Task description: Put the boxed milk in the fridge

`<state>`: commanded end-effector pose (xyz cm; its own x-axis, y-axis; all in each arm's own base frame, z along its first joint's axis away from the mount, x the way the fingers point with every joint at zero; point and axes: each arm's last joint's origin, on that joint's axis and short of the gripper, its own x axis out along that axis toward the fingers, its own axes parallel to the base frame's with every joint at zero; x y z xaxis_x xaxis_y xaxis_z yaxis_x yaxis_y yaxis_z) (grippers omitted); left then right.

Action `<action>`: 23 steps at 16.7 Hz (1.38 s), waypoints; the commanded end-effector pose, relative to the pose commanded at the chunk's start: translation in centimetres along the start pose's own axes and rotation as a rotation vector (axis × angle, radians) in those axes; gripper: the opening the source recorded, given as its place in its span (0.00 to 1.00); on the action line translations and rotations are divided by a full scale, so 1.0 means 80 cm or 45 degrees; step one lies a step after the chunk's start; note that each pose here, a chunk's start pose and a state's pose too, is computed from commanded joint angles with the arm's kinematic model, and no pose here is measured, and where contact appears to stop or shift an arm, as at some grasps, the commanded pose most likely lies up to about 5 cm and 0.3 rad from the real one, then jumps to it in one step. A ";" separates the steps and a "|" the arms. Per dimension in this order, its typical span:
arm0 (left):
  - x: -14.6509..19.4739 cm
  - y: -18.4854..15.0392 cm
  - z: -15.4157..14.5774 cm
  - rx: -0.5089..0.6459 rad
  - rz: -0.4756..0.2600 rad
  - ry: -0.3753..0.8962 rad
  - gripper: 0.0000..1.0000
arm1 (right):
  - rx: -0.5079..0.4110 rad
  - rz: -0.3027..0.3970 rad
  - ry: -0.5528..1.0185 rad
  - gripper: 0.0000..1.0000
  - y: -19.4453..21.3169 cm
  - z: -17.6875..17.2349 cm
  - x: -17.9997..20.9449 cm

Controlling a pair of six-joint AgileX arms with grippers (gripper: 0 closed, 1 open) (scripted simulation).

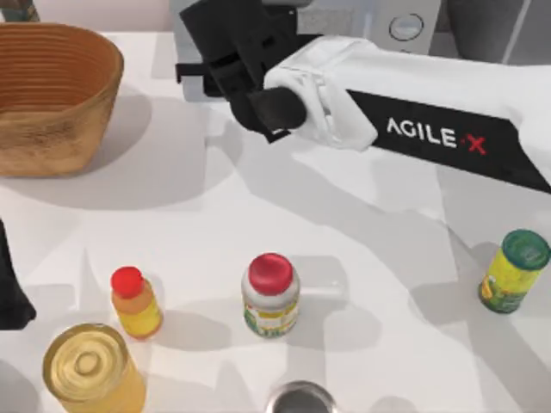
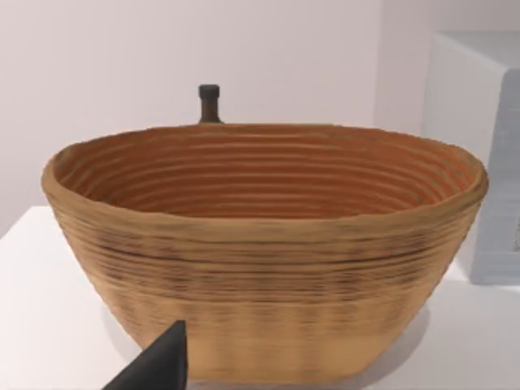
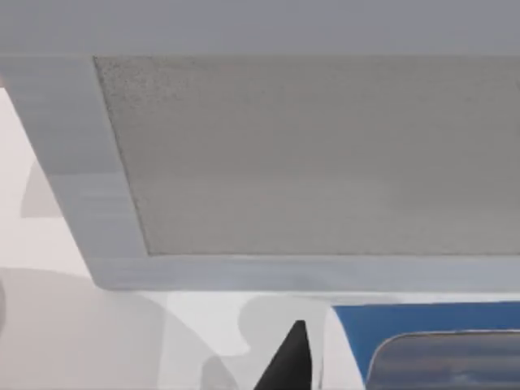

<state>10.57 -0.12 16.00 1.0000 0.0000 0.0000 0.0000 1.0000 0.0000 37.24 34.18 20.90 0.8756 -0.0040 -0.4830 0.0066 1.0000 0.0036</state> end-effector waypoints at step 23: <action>0.000 0.000 0.000 0.000 0.000 0.000 1.00 | 0.053 0.069 -0.528 0.00 -0.424 -0.190 -0.265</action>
<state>10.57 -0.12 16.00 1.0000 0.0000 0.0000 0.0000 1.0000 0.0000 11.13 0.45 17.66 0.9954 0.0378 -0.0877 -0.0327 0.9977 0.0587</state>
